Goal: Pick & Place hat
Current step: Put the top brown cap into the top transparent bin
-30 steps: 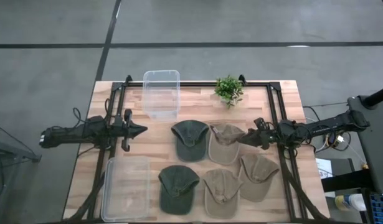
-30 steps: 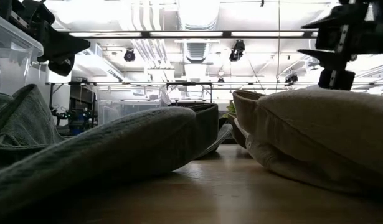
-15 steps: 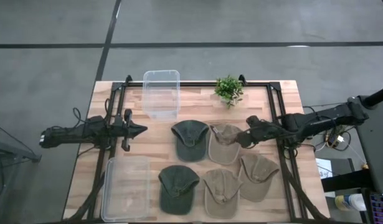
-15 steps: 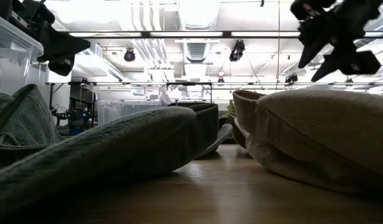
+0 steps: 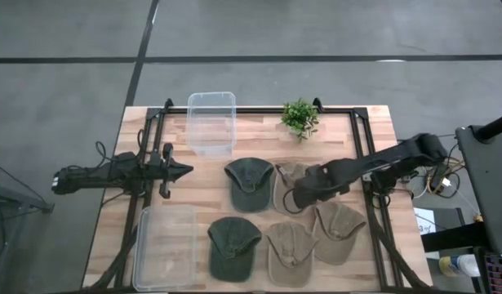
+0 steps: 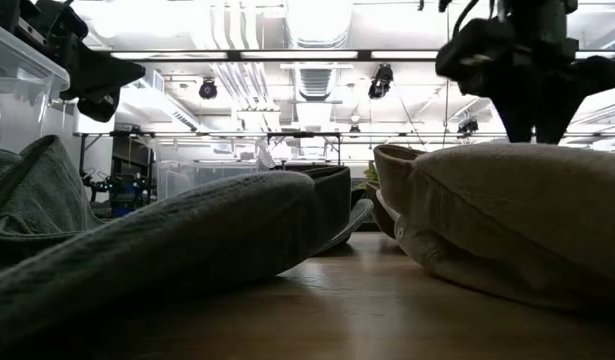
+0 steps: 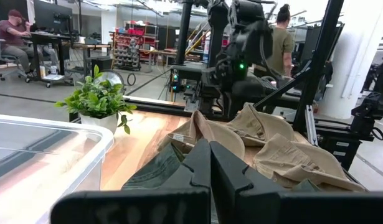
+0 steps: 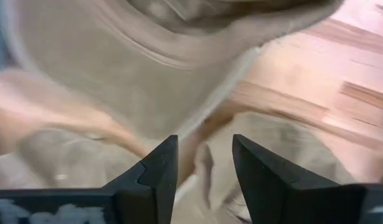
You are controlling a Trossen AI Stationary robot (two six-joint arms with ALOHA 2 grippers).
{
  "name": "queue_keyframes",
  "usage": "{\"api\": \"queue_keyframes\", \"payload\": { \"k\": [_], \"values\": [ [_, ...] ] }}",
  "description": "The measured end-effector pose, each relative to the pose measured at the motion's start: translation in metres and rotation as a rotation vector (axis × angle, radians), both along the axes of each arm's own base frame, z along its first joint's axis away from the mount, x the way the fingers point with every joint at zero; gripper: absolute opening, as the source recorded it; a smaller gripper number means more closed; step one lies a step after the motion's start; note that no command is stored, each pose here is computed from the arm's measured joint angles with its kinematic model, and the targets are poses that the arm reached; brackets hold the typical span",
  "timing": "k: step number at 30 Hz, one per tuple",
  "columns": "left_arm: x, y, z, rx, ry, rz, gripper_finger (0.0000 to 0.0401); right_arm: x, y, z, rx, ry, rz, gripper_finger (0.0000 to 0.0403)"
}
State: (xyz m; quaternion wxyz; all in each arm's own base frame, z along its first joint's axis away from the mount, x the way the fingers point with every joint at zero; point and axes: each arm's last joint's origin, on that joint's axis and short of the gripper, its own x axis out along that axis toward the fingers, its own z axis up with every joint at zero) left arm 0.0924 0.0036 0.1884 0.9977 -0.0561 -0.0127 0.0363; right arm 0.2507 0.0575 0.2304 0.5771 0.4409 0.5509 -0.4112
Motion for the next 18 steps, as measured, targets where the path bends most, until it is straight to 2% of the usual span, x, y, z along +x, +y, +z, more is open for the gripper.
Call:
{"api": "queue_keyframes", "payload": {
  "k": [8,18],
  "values": [
    [0.000,0.000,0.000,0.000,0.001,0.000,0.0000,0.025,0.007,-0.015,-0.003,0.073,0.012,0.0133],
    [0.000,0.000,0.000,0.000,0.000,-0.001,0.0000,0.001,0.002,-0.013,-0.034,0.099,-0.091,0.0145]
  ]
}}
